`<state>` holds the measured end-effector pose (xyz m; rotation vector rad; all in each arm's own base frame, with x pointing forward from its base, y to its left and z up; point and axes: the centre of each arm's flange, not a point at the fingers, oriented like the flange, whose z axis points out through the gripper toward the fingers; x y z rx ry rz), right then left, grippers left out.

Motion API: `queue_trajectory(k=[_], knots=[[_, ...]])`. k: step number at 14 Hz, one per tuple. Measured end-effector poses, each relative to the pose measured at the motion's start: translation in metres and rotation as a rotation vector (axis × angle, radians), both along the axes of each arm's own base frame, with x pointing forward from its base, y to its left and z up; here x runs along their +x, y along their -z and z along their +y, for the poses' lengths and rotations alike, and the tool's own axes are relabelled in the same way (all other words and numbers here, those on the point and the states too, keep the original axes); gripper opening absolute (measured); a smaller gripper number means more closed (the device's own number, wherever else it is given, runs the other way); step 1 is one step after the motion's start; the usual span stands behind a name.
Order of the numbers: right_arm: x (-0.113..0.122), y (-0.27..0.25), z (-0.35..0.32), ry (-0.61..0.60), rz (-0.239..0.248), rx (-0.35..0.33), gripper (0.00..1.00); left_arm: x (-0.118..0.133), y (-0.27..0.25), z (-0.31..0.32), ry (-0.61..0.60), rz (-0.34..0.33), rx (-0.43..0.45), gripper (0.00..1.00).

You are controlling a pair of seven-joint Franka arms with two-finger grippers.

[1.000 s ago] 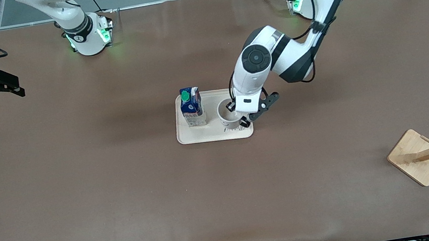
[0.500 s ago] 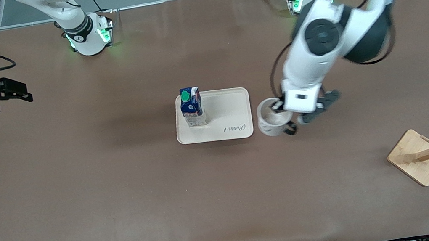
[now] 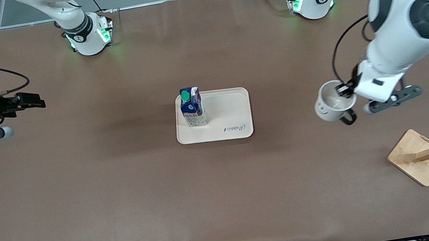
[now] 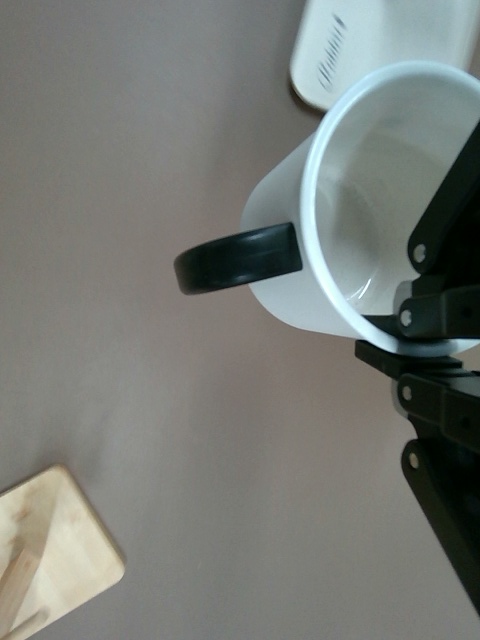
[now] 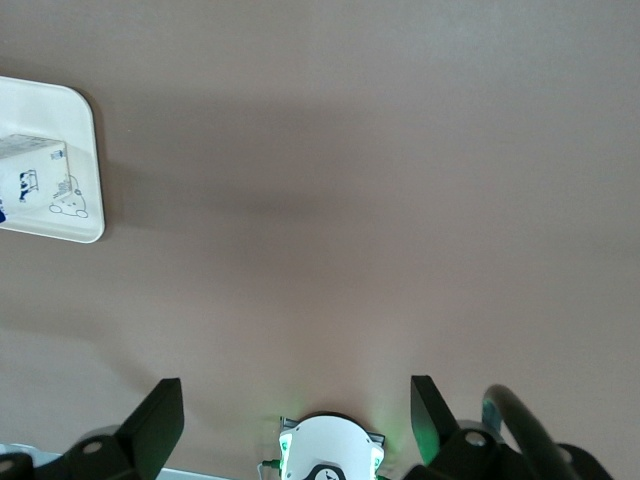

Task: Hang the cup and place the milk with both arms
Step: 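Lift the mug with the left gripper while the right gripper reaches out, then carry the mug toward the stand while the right gripper approaches the carton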

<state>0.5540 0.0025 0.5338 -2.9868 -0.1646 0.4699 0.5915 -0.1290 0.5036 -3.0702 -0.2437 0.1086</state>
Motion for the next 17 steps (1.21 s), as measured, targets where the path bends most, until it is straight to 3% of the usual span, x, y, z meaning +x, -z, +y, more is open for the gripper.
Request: queue_trajectory(k=[6, 9, 12, 15, 17], knots=[[0.011, 0.034, 0.012, -0.014, 0.063, 0.04, 1.0, 0.008, -0.011, 0.089, 0.307, 0.023, 0.136, 0.07], [0.027, 0.066, 0.051, -0.064, 0.057, 0.052, 1.0, 0.013, -0.02, 0.127, 0.417, 0.032, 0.153, 0.07], [0.041, 0.112, 0.108, 0.001, 0.068, 0.043, 1.0, 0.022, -0.026, 0.154, 0.51, 0.044, 0.193, 0.07], [0.03, 0.141, 0.18, 0.075, 0.12, -0.03, 1.0, 0.038, -0.016, 0.169, 0.606, 0.044, 0.187, 0.07], [0.017, 0.141, 0.22, 0.098, 0.139, -0.033, 1.0, 0.047, -0.01, 0.191, 0.654, 0.042, 0.173, 0.07]])
